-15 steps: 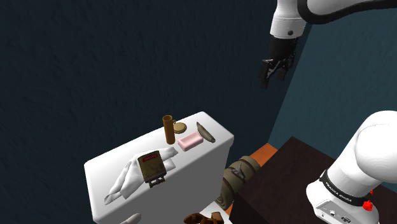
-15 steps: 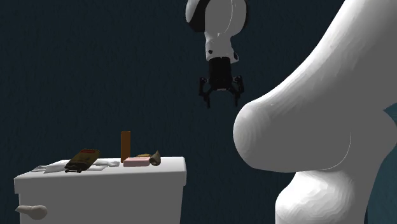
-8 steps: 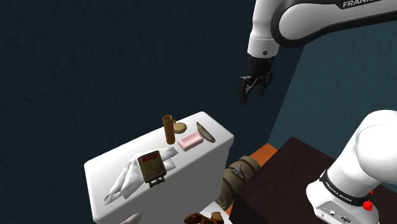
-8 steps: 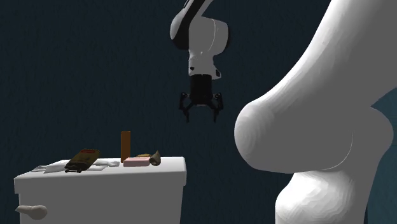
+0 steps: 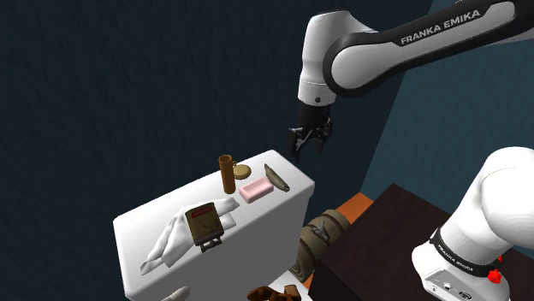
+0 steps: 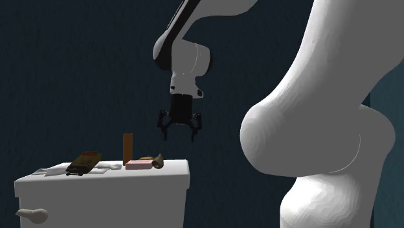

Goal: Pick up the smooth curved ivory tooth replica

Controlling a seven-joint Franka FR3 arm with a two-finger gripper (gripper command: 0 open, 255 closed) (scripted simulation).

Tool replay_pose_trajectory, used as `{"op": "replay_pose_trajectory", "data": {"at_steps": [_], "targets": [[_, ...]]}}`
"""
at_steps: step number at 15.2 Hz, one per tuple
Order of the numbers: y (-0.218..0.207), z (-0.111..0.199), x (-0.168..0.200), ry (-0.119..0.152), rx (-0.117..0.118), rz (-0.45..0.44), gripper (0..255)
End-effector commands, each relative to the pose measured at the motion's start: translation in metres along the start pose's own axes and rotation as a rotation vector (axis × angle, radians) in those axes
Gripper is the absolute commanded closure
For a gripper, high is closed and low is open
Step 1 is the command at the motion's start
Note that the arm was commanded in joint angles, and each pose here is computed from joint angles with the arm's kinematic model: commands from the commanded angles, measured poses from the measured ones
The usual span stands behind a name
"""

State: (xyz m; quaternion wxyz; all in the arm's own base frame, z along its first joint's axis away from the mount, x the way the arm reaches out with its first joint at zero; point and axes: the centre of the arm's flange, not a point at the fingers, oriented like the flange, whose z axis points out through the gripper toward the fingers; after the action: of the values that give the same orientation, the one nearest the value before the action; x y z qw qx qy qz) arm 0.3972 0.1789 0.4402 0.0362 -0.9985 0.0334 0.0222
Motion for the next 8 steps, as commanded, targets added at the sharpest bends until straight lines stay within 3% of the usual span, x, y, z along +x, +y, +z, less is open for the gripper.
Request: {"op": "replay_pose_trajectory", "data": {"at_steps": [1,5,8], "targets": [[-0.019,0.014,0.006,-0.005,0.019,-0.007,0],[-0.058,0.042,0.02,-0.017,0.054,-0.022,0],[-0.061,0.055,0.022,-0.018,0.058,-0.024,0]]}}
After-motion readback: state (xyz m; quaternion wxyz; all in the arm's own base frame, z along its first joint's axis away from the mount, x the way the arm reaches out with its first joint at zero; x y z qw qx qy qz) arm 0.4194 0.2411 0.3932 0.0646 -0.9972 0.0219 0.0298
